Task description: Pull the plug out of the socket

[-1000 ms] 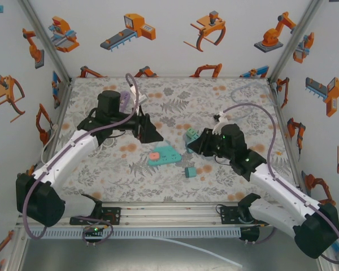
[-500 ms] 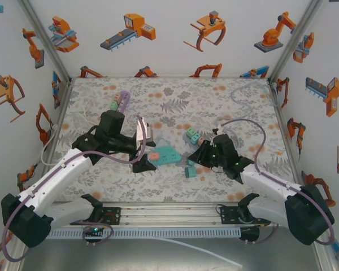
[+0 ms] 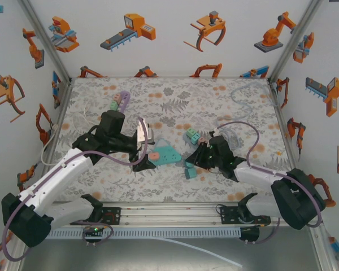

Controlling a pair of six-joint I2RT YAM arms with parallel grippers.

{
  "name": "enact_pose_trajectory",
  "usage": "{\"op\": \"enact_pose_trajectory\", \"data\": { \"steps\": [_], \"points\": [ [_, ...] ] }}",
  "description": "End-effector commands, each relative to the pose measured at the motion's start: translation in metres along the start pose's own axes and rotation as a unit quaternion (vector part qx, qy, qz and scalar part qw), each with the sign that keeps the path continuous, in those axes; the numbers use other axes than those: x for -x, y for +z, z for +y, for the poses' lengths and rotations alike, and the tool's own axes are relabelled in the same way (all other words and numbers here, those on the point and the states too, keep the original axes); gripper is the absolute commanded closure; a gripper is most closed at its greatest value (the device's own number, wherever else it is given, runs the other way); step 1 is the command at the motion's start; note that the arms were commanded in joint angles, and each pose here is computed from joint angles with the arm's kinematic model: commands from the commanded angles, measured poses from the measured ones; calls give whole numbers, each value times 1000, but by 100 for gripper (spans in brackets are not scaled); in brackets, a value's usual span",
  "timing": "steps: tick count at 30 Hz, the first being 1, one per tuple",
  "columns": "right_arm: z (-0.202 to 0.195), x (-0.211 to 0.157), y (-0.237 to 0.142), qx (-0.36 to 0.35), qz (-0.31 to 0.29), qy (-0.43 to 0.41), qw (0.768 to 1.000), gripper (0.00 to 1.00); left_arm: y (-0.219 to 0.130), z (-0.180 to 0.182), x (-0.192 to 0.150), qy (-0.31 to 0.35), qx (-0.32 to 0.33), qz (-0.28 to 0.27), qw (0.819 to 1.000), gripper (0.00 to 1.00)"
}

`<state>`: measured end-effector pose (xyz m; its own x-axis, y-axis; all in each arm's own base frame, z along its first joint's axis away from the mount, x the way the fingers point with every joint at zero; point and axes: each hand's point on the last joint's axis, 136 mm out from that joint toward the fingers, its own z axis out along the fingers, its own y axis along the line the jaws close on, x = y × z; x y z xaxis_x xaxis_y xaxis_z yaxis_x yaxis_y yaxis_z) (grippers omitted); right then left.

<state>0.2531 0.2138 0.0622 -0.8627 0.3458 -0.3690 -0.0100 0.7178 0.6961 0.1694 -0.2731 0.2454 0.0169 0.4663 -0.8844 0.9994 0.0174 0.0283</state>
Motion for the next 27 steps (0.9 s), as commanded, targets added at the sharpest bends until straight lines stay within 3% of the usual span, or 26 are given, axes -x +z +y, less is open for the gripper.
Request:
{"op": "enact_pose_trajectory", "data": {
  "steps": [1, 9, 18, 23, 27],
  "points": [
    [-4, 1, 3, 2, -7, 1, 1000, 75, 3, 2, -1, 6, 5, 1, 1000, 3],
    [-18, -3, 2, -29, -7, 0, 1000, 58, 6, 17, -9, -6, 38, 19, 999, 3],
    [-16, 15, -31, -70, -50, -48, 995, 49, 1, 46, -11, -27, 117, 19, 993, 3],
    [28, 39, -61, -4, -108, -133, 985, 49, -5, 65, -10, -62, 153, 10, 986, 3],
    [83, 54, -83, 63, -154, -253, 953, 49, -12, 83, -8, -92, 191, 3, 977, 3]
  ]
}}
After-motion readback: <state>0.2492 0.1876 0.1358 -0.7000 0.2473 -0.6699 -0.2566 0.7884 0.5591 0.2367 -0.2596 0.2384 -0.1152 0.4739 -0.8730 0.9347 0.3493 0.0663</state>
